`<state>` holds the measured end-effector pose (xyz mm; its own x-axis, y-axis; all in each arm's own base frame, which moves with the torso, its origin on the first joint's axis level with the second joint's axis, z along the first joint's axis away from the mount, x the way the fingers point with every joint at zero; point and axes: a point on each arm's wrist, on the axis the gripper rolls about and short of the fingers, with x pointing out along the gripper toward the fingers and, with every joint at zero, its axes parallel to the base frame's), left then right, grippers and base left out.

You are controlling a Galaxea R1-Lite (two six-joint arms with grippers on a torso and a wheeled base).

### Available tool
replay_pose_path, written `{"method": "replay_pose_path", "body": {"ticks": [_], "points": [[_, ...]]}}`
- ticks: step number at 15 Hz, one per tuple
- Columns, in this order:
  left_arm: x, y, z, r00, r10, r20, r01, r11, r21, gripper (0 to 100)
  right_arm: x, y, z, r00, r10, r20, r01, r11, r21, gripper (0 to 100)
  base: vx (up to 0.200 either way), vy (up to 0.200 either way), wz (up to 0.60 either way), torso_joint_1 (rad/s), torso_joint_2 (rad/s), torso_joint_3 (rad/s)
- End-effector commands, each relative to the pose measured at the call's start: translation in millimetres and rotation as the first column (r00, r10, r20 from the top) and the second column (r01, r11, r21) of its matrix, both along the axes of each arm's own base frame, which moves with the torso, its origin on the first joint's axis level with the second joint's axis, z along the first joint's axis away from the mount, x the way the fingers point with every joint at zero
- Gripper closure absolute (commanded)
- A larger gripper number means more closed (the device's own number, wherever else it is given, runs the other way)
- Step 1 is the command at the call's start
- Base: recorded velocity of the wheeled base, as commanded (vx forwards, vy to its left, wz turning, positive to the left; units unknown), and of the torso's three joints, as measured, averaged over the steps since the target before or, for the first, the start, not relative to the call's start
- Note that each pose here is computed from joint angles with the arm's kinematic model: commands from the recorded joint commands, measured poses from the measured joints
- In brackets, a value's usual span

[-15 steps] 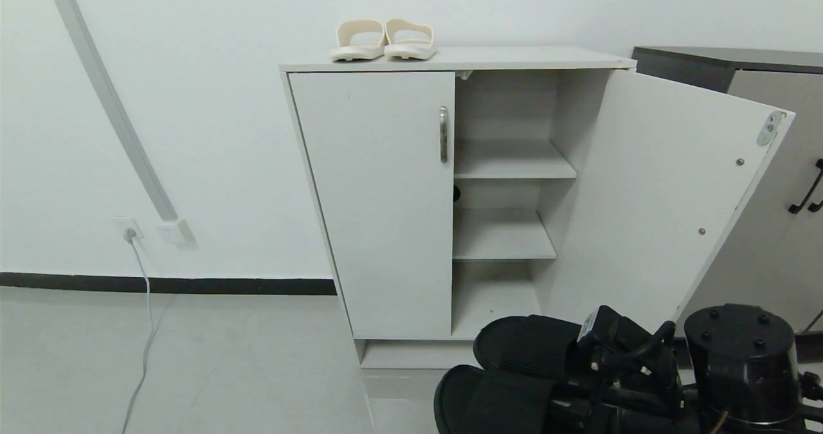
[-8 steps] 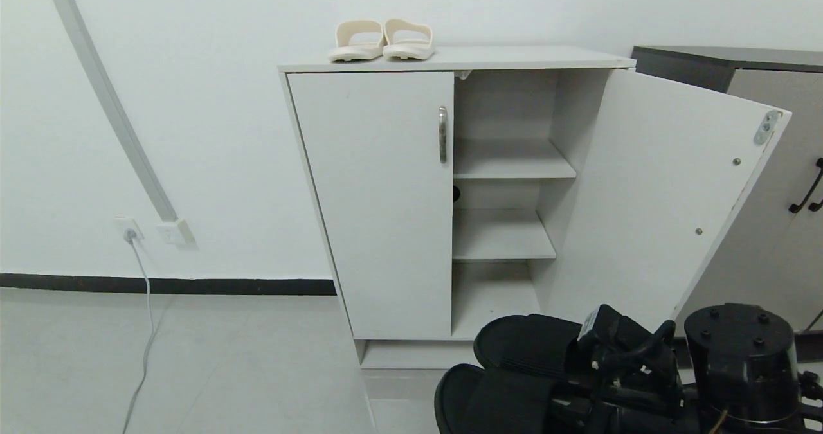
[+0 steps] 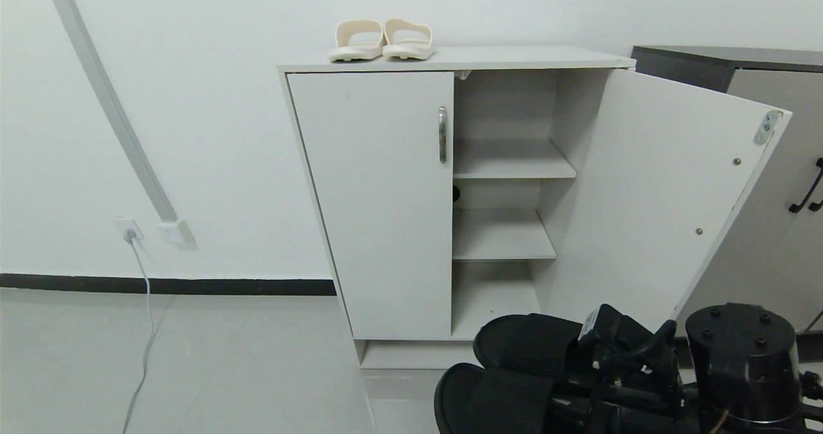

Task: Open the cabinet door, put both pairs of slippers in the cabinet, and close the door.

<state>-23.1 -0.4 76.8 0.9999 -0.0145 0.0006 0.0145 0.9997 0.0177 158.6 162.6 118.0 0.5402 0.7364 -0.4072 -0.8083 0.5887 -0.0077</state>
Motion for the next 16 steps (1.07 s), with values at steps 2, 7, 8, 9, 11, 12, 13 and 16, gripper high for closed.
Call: {"method": "replay_pose_path", "body": {"ticks": [2, 7, 8, 9, 11, 12, 13, 16], "points": [[0.1, 0.0, -1.3, 1.0, -0.002, -0.002, 0.002, 1.0, 0.001, 100, 1.2, 1.6, -0.7, 1.0, -0.001, -0.001, 0.001, 1.0, -0.003, 100, 0.0, 0.0, 0.0, 0.0, 0.0, 0.0], [0.0, 0.0, -0.8, 1.0, -0.002, -0.001, 0.002, 1.0, -0.004, 100, 22.8, 41.6, -11.6, 0.962, -0.273, -0.009, 0.273, 0.962, -0.006, 100, 0.0, 0.0, 0.0, 0.0, 0.0, 0.0], [0.0, 0.0, -0.8, 1.0, -0.002, -0.001, 0.002, 1.0, -0.005, 100, 31.6, 57.4, -14.0, 0.931, -0.365, -0.017, 0.365, 0.93, 0.03, 100, 0.0, 0.0, 0.0, 0.0, 0.0, 0.0], [0.0, 0.0, -0.8, 1.0, -0.002, -0.001, 0.002, 1.0, -0.005, 100, 45.1, 73.7, -19.1, 0.884, -0.468, -0.008, 0.467, 0.883, 0.049, 100, 0.0, 0.0, 0.0, 0.0, 0.0, 0.0], [0.0, 0.0, -0.8, 1.0, -0.002, -0.001, 0.002, 1.0, -0.004, 100, 79.5, 102.9, -29.5, 0.751, -0.659, 0.038, 0.654, 0.75, 0.099, 100, 0.0, 0.0, 0.0, 0.0, 0.0, 0.0], [0.0, 0.0, -0.8, 1.0, -0.002, -0.001, 0.002, 1.0, -0.004, 100, 96.5, 109.3, -34.4, 0.678, -0.733, 0.06, 0.724, 0.679, 0.12, 100, 0.0, 0.0, 0.0, 0.0, 0.0, 0.0], [0.1, 0.0, -1.3, 1.0, -0.002, -0.002, 0.002, 1.0, -0.005, 100, 105.1, 112.4, -38.3, 0.631, -0.772, 0.076, 0.761, 0.635, 0.129, 100, 0.0, 0.0, 0.0, 0.0, 0.0, 0.0], [0.0, 0.0, -0.8, 1.0, -0.002, -0.001, 0.002, 1.0, -0.005, 100, 111.7, 110.7, -36.3, 0.58, -0.81, 0.092, 0.796, 0.587, 0.147, 100, 0.0, -0.067, 0.0, -0.001, 0.0, 0.002]]}}
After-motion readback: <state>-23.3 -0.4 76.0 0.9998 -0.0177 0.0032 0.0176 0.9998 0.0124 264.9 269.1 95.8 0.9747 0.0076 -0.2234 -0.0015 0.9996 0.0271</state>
